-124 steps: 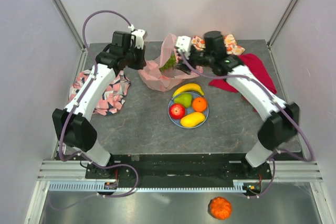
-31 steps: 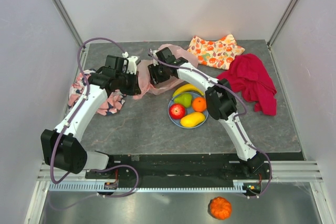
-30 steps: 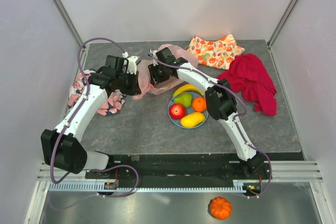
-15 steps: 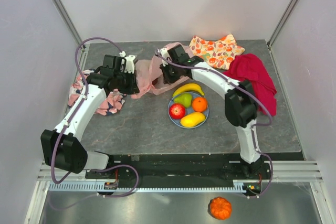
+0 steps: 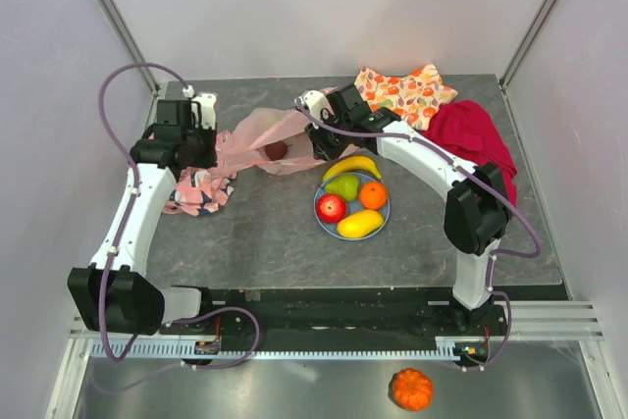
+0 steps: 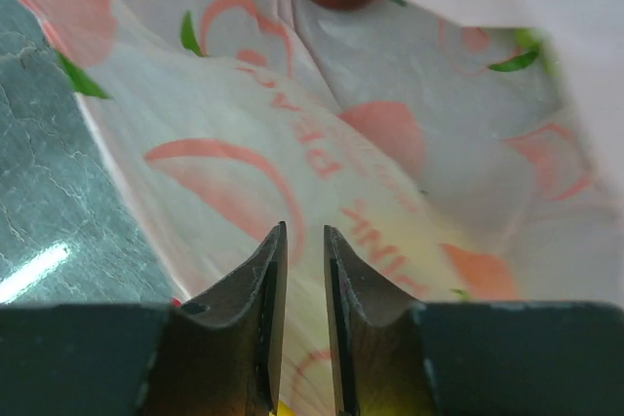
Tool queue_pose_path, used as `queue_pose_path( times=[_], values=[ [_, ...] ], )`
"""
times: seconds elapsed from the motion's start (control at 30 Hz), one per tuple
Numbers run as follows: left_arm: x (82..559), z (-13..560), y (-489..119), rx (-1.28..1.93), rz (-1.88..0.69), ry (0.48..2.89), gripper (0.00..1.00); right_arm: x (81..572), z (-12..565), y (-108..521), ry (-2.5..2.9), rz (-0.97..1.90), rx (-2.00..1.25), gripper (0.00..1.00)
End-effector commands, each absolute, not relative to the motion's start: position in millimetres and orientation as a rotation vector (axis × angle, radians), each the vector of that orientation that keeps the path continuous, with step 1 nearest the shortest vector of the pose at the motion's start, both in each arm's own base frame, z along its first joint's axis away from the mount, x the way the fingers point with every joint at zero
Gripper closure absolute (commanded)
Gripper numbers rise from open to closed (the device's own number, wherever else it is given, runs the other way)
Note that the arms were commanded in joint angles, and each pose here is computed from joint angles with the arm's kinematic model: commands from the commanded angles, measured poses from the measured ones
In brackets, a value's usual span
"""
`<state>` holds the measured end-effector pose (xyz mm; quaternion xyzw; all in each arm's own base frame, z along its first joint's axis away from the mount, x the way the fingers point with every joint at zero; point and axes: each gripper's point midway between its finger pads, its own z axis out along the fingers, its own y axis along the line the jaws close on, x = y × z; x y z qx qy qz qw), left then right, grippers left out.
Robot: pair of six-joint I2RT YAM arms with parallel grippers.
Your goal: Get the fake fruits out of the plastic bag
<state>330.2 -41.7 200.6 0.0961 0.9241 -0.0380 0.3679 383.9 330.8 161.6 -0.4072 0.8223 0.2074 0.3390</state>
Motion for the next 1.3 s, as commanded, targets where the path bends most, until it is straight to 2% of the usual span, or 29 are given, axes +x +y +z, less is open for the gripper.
queue_pose_path(
  times=[0.0,0.03,0.07,0.13,0.23,0.4,0.6,0.77,0.93,1.07,1.13,1.27],
  values=[
    [336,272,-58,0.408,-0.195,2.163,0.78,380,163,331,2.120,0.543,-1.108,0.70],
    [335,294,-74,0.419,-0.284,2.101,0.65,379,160,329,2.126,0.540,-1.112,0.70],
    [331,306,-95,0.476,-0.412,2.058,0.60,378,160,328,2.128,0.538,-1.114,0.69],
    [333,321,-125,0.526,-0.512,2.032,0.53,373,160,326,2.128,0.546,-1.119,0.68],
    [326,334,-164,0.671,-0.657,1.977,0.53,368,160,325,2.139,0.569,-1.107,0.66],
    [314,312,-224,0.984,-0.770,1.986,0.54,369,158,318,2.176,0.535,-1.042,0.63],
    [323,258,-250,1.079,-0.903,2.126,0.53,377,154,304,2.264,0.557,-0.876,0.61],
    [318,242,-251,1.095,-0.914,2.155,0.52,388,167,287,2.284,0.594,-0.729,0.57],
    [333,192,-245,1.145,-0.724,2.219,0.53,393,175,285,2.288,0.677,-0.682,0.54],
    [377,150,-216,1.142,-0.346,2.305,0.55,385,165,285,2.317,0.697,-0.690,0.53],
    [401,154,-203,1.110,-0.188,2.296,0.55,381,159,283,2.333,0.699,-0.690,0.54],
    [431,164,-193,1.026,-0.084,2.274,0.52,376,157,281,2.337,0.699,-0.698,0.54]
  ],
)
